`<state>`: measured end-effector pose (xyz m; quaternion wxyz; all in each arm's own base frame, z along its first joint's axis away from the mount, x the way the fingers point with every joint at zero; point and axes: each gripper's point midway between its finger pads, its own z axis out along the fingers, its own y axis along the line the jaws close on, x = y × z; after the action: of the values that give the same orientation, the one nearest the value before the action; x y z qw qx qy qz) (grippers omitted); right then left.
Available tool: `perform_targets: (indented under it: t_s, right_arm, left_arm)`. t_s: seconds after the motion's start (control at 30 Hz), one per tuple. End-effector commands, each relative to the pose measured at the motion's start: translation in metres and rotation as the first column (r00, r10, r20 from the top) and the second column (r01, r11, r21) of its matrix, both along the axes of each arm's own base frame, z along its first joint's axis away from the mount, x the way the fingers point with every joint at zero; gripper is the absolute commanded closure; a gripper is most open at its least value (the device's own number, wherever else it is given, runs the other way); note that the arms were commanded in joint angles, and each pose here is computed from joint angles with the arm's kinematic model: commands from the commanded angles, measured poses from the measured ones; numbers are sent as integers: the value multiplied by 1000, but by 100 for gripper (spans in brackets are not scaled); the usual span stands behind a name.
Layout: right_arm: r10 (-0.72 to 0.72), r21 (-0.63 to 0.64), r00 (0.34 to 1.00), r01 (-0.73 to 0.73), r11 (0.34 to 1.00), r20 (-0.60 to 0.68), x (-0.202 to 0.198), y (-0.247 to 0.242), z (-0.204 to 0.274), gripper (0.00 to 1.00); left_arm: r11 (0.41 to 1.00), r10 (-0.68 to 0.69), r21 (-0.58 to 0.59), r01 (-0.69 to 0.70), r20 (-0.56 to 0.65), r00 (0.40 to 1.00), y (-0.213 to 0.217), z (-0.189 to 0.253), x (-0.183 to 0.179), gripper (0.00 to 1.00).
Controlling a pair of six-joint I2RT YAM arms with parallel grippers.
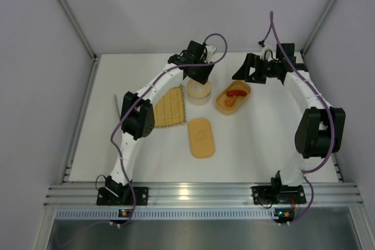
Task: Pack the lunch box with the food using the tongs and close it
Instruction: Close the box lid on the packing box.
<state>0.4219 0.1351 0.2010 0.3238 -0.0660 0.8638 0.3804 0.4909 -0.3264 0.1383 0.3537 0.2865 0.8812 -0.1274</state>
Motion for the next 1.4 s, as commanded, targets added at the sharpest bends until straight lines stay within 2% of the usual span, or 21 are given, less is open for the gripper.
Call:
perform_targets:
  t_s: [0.0,0.17,0.4,0.7,0.8,0.9,1.0,1.1,1.13,1.23,1.27,1.37]
  right_arm:
    - [9,4,998,-9,1000,57,-2,-2,15,1]
    - [10,5,999,-10,1000,49,-3,-2,12,1]
    - [15,-1,999,-15,1000,45,-5,-2,10,1]
    - [17,2,999,-17,1000,43,-5,-2,10,1]
    - [17,4,999,-17,1000,45,-6,-2,11,1]
    - [18,5,999,-19,1000,51,-7,-2,14,1]
    - [22,2,997,-23,1000,68,-11,-2,20,0]
    - [31,-10,995,-31,999,91,-15,-3,27,0]
    - [37,-20,995,-35,999,96,-18,-3,28,1]
    - [48,-50,991,-42,998,127,-25,-6,37,1]
    - [50,-58,990,-43,997,131,-27,-7,37,1]
    - [69,-81,988,-59,995,137,-40,-9,36,1]
  left_arm:
    - [1000,24,-12,-25,-25,999,-4,-23,11,43]
    - [1000,-1,28,5,-165,986,-2,-78,-4,46]
    - [998,9,60,12,-343,939,8,-119,-41,49]
    - [989,25,142,36,-403,915,27,-141,-68,50]
    - [990,-16,127,69,-378,926,25,-138,-71,46]
    - [995,-59,57,80,-310,949,13,-109,-61,35]
    - [994,-109,-43,103,-181,978,-2,-51,-40,25]
    - [976,-143,-168,137,-25,989,-10,27,-21,15]
    - [966,-153,-206,157,36,988,-10,61,-21,13]
    - [933,-210,-266,243,150,966,-9,122,-33,8]
    - [927,-232,-258,273,179,956,-7,135,-38,8]
    - [908,-294,-261,327,156,943,3,148,-68,8]
